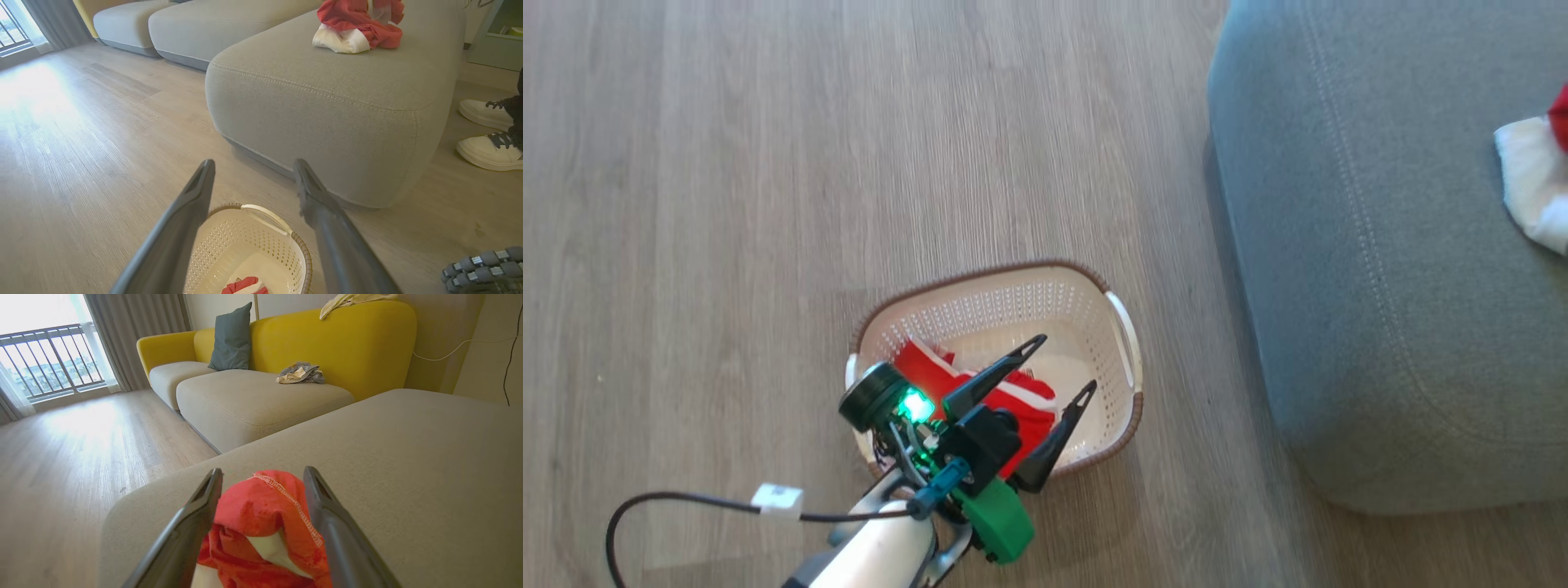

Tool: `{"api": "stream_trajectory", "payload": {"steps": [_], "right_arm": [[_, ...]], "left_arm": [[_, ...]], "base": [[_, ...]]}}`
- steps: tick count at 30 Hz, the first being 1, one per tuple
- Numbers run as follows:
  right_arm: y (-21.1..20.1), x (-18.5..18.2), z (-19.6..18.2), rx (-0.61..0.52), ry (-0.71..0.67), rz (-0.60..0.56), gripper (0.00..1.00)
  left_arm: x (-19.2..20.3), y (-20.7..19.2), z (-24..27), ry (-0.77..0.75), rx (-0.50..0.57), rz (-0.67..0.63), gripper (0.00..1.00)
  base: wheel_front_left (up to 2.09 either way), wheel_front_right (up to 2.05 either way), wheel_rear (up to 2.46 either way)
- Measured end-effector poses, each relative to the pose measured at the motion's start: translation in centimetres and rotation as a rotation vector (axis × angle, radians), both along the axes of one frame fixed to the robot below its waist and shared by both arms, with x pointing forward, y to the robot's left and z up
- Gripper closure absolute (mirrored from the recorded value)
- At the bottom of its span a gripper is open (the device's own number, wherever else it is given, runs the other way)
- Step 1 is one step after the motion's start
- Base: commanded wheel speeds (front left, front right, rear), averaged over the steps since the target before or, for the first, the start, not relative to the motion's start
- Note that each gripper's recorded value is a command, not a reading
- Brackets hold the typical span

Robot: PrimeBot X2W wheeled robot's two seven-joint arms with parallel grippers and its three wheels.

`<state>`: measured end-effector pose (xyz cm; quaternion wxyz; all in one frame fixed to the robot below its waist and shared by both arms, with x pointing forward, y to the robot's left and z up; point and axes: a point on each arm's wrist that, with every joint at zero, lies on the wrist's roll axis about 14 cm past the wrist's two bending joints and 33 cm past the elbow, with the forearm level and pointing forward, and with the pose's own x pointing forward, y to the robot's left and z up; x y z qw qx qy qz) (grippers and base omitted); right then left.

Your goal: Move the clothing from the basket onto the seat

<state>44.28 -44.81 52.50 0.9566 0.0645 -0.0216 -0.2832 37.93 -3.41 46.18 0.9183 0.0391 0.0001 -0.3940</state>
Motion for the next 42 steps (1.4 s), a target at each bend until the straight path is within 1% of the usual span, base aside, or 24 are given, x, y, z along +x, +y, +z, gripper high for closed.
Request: {"api": "stream_trajectory", "payload": {"steps": [2,3,4,6,8,12,17,23,28,32,35,38,42], "right_arm": [[1.0,0.3,1.7,-0.006,-0.066,0.032,0.0],[1.6,0.3,2.3,0.018,-0.107,0.043,0.0],[2.7,0.6,2.8,0.016,-0.13,0.075,0.0],[5.4,1.1,3.6,-0.025,-0.145,0.166,0.0],[8.1,1.4,4.1,-0.014,-0.183,0.242,0.0],[13.0,1.4,5.2,-0.027,-0.23,0.391,0.0],[18.9,0.8,6.3,-0.058,-0.272,0.566,0.0],[25.0,-0.4,6.1,-0.004,-0.306,0.723,0.0],[27.8,-1.5,4.2,0.078,-0.281,0.771,0.0],[29.0,-2.4,2.0,0.096,-0.217,0.794,0.0],[29.7,-3.2,0.1,0.089,-0.16,0.798,0.0],[29.7,-3.5,-0.5,0.117,-0.154,0.779,0.0],[30.5,-4.2,-1.9,0.11,-0.108,0.787,0.0]], "left_arm": [[-0.1,0.3,0.5,0.002,-0.017,0.023,0.0],[-0.1,0.6,0.7,0.002,-0.022,0.037,0.0],[-0.1,0.9,0.9,0.001,-0.026,0.053,0.0],[0.0,1.7,1.2,0.007,-0.045,0.095,0.0],[0.3,2.7,1.6,0.007,-0.06,0.142,0.0],[1.3,5.1,2.8,0.006,-0.117,0.258,0.0],[2.0,8.1,3.9,-0.015,-0.146,0.383,0.0],[3.0,12.8,5.3,-0.061,-0.171,0.577,0.0],[3.4,15.9,6.6,-0.079,-0.228,0.724,0.0],[3.1,16.8,6.4,-0.08,-0.22,0.775,0.0],[2.3,17.7,5.2,-0.052,-0.199,0.822,0.0],[2.0,17.9,4.7,-0.038,-0.191,0.832,0.0],[1.6,17.9,3.7,-0.012,-0.175,0.834,0.0]], "base": [[0.0,0.0,0.0],[0.0,0.0,0.0],[0.0,0.0,0.0],[0.0,0.0,0.0],[0.0,0.0,0.0],[0.0,0.0,0.0],[0.0,0.0,0.0],[0.0,0.0,0.0],[0.0,0.0,0.0],[0.0,0.0,0.0],[0.0,0.0,0.0],[0.0,0.0,0.0],[0.0,0.0,0.0]]}}
